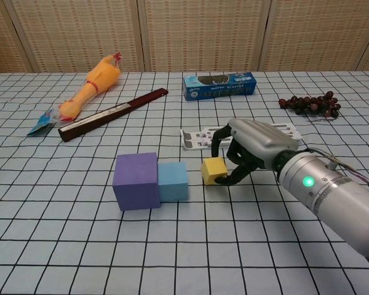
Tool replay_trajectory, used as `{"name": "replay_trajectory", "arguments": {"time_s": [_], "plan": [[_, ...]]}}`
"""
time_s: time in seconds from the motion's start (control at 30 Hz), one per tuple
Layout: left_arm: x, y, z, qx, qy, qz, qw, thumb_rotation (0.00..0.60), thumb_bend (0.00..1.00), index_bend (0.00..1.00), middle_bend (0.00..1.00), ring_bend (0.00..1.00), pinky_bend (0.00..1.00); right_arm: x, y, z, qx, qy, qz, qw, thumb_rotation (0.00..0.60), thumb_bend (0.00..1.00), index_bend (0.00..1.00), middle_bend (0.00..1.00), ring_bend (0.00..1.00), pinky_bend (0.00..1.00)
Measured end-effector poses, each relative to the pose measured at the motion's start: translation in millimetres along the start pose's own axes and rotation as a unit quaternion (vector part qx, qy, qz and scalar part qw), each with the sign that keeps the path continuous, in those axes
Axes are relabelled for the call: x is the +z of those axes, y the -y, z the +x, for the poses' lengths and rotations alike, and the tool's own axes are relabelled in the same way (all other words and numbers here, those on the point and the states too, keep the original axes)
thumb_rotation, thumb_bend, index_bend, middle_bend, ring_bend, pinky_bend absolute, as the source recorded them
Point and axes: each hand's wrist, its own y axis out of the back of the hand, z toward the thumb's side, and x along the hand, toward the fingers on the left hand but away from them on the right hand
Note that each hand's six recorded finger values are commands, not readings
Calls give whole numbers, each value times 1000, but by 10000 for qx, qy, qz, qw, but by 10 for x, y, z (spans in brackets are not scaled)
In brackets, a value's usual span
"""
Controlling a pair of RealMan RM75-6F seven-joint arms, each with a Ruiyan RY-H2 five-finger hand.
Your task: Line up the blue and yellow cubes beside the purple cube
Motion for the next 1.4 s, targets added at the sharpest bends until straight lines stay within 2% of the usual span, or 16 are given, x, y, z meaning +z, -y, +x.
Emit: {"name": "replay_trajectory", "arguments": {"time_s": [0.37, 1.23, 1.4], "plan": [[14, 7, 2, -19, 33, 12, 10000, 600, 453, 0, 0, 0, 296, 167, 119, -13, 20, 21, -223, 9997, 600, 98, 629, 950, 1000, 1000], [6, -2, 2, -7, 35, -14, 10000, 600, 451, 0, 0, 0, 298, 229, 294, -97, 111, 71, -445, 9989, 600, 99, 629, 954, 1000, 1000], [-6, -8, 2, 2, 19, -33, 10000, 600, 451, 0, 0, 0, 299, 232, 316, -93, 139, 40, -431, 9990, 600, 99, 551, 953, 1000, 1000]]}}
